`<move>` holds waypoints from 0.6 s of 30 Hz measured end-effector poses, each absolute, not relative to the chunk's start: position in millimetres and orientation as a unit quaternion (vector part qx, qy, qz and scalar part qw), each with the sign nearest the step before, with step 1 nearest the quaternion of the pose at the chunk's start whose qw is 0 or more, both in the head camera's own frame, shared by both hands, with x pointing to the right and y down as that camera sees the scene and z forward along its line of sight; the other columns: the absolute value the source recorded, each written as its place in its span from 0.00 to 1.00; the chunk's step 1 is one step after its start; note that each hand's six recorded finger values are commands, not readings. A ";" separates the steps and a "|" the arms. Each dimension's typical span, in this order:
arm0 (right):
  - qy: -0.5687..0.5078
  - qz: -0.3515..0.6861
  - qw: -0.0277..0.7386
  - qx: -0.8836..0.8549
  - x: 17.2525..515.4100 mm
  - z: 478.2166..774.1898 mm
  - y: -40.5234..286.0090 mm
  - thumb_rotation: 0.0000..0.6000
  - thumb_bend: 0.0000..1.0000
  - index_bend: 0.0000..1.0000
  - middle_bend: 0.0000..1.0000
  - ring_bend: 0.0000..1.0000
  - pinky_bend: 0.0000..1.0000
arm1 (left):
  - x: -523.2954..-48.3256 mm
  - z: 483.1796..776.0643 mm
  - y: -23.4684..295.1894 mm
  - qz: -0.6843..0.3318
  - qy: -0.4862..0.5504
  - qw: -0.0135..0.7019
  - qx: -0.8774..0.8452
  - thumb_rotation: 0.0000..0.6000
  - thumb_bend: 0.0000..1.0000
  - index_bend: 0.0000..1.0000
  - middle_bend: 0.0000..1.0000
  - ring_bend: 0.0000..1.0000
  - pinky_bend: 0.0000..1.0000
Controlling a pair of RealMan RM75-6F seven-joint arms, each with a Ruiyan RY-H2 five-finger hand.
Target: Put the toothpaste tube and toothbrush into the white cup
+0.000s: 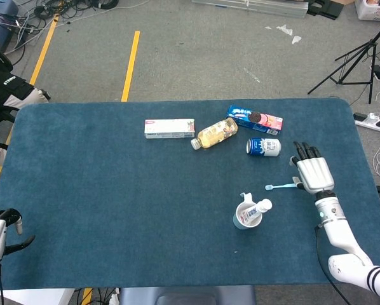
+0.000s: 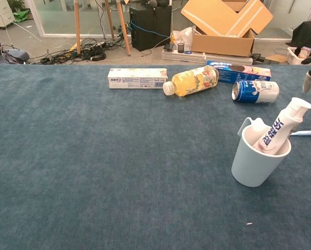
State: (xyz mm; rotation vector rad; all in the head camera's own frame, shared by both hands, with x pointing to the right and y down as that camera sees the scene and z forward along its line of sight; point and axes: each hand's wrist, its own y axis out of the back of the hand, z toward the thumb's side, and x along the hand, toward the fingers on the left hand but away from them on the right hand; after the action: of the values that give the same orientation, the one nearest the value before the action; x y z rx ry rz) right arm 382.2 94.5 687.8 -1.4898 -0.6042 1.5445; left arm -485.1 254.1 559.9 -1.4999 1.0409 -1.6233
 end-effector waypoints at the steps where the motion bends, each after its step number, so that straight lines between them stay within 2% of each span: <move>1: -0.243 0.621 0.442 -0.600 381.3 688.3 94.6 1.00 0.23 0.42 0.05 0.00 0.15 | -485.4 559.8 254.3 -0.625 0.400 0.342 -0.577 1.00 0.00 0.71 0.45 0.39 0.35; 18: -0.213 0.640 0.445 -0.590 393.2 708.4 105.6 1.00 0.23 0.42 0.03 0.00 0.12 | -485.1 561.1 254.4 -0.626 0.398 0.342 -0.576 1.00 0.00 0.71 0.45 0.39 0.35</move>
State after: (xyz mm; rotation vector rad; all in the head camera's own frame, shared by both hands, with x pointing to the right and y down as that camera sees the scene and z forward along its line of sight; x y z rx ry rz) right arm 393.2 105.6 708.4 -1.4618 -0.5269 1.5854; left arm -485.1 254.4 561.1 -1.4986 1.0353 -1.6276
